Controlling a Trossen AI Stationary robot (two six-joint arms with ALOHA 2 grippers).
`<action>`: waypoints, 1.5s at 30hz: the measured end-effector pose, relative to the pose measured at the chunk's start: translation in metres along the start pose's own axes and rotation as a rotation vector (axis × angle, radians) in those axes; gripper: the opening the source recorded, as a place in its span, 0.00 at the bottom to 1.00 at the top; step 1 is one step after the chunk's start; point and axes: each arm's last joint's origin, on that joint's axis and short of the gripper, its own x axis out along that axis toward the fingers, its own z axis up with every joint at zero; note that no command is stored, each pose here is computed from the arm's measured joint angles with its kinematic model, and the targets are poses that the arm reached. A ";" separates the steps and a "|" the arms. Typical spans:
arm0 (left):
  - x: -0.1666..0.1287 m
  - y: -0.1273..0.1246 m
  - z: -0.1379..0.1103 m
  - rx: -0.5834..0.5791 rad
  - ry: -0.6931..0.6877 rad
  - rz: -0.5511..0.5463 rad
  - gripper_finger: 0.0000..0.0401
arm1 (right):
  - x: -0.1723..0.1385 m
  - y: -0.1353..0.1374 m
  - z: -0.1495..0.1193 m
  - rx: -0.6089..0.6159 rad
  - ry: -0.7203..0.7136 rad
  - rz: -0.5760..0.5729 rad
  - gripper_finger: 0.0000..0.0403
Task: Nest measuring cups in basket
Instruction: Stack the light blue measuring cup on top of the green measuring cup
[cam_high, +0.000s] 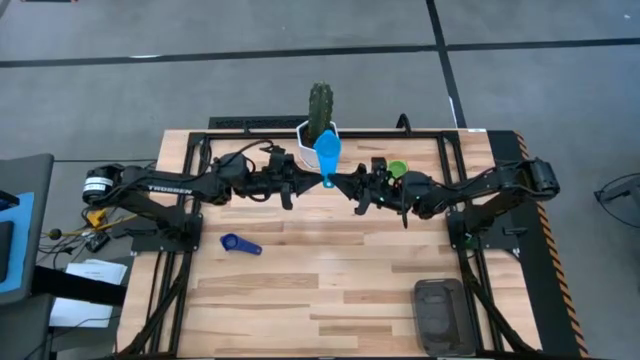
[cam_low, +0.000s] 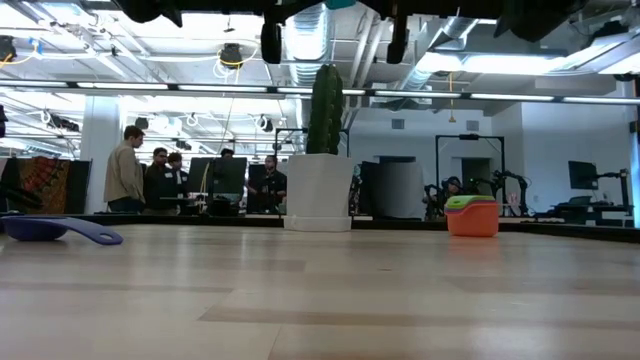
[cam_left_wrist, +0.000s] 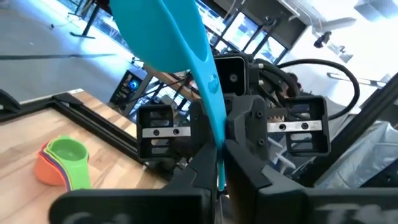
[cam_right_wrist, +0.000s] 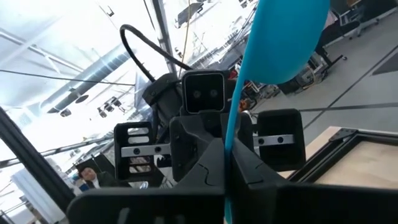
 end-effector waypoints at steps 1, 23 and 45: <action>0.000 0.000 0.000 -0.001 0.001 0.000 0.04 | 0.000 0.000 0.000 0.000 0.002 0.004 0.02; 0.000 0.001 0.001 -0.002 -0.015 0.021 0.02 | 0.002 -0.005 0.003 0.012 0.014 0.015 0.02; 0.000 0.000 0.000 0.008 0.020 -0.025 0.16 | 0.002 -0.004 0.003 0.029 0.049 0.072 0.02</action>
